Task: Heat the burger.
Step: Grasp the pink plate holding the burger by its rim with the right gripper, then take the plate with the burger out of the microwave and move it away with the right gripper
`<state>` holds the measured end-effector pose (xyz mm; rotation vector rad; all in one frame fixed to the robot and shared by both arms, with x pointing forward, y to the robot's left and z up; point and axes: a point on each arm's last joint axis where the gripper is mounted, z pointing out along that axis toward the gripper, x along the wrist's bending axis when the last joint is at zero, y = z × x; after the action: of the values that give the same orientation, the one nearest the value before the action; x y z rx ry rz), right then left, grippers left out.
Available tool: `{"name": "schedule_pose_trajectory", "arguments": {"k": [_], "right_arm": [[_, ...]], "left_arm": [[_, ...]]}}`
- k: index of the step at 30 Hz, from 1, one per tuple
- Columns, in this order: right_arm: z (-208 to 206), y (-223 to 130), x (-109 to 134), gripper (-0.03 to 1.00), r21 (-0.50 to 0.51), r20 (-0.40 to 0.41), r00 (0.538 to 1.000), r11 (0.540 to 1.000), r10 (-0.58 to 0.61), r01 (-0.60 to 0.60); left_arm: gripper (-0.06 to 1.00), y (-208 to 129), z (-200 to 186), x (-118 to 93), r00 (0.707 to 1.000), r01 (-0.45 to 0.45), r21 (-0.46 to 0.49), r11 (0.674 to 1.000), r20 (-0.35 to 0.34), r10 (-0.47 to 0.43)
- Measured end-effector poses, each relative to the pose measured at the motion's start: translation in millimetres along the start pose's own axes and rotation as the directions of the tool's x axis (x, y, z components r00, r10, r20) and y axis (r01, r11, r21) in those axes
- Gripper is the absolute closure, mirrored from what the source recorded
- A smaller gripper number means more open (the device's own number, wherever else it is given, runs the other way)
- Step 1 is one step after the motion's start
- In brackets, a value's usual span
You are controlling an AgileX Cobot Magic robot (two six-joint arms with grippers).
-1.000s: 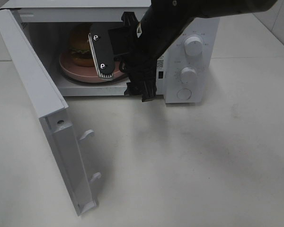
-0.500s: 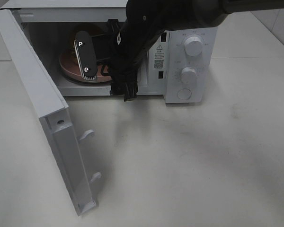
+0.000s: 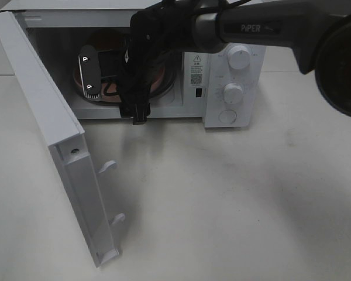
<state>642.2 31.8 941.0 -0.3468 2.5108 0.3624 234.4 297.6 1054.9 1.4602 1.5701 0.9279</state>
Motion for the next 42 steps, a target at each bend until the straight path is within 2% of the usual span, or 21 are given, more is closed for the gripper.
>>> {"name": "schedule_pose_trajectory", "arguments": {"k": [10, 16, 17, 19, 20, 21, 22, 23, 24, 25, 42], "right_arm": [[22.6, 4.0, -12.3, 0.18, 0.006, 0.008, 0.998, 0.998, 0.065, -0.065], [36.1, -8.7, -13.2, 0.27, 0.021, 0.001, 0.992, 0.991, 0.129, -0.129], [36.9, -14.1, -14.2, 0.32, 0.032, -0.005, 0.99, 0.99, 0.141, -0.141], [36.9, -15.9, -14.3, 0.36, 0.037, -0.01, 0.989, 0.989, 0.144, -0.144], [37.0, -17.8, -14.1, 0.45, 0.039, -0.019, 0.988, 0.987, 0.155, -0.154], [37.0, -17.8, -14.1, 0.45, 0.039, -0.019, 0.988, 0.987, 0.155, -0.154], [36.9, -18.4, -12.3, 0.57, 0.049, -0.038, 0.987, 0.986, 0.159, -0.157], [37.3, -18.1, -11.1, 0.65, 0.051, -0.045, 0.986, 0.986, 0.16, -0.158], [37.3, -18.1, -11.1, 0.65, 0.051, -0.045, 0.986, 0.986, 0.16, -0.158], [36.5, -16.7, -11.7, 0.79, 0.047, -0.042, 0.987, 0.987, 0.154, -0.152], [28.2, -11.1, -13.7, 0.83, 0.044, -0.037, 0.991, 0.99, 0.132, -0.131]], "left_arm": [[-0.03, 0.0, 0.0, 0.0, 1.0, 0.0, 0.0, 1.0, 0.0, 0.0], [-0.03, 0.0, 0.0, 0.0, 1.0, 0.0, 0.0, 1.0, 0.0, 0.0], [-0.03, 0.0, 0.0, 0.0, 1.0, 0.0, 0.0, 1.0, 0.0, 0.0], [-0.03, 0.0, 0.0, 0.0, 1.0, 0.0, 0.0, 1.0, 0.0, 0.0], [-0.03, 0.0, 0.0, 0.0, 1.0, 0.0, 0.0, 1.0, 0.0, 0.0], [-0.03, 0.0, 0.0, 0.0, 1.0, 0.0, 0.0, 1.0, 0.0, 0.0], [-0.03, 0.0, 0.0, 0.0, 1.0, 0.0, 0.0, 1.0, 0.0, 0.0], [-0.03, 0.0, 0.0, 0.0, 1.0, 0.0, 0.0, 1.0, 0.0, 0.0], [-0.03, 0.0, 0.0, 0.0, 1.0, 0.0, 0.0, 1.0, 0.0, 0.0], [-0.03, 0.0, 0.0, 0.0, 1.0, 0.0, 0.0, 1.0, 0.0, 0.0], [-0.03, 0.0, 0.0, 0.0, 1.0, 0.0, 0.0, 1.0, 0.0, 0.0]]}}
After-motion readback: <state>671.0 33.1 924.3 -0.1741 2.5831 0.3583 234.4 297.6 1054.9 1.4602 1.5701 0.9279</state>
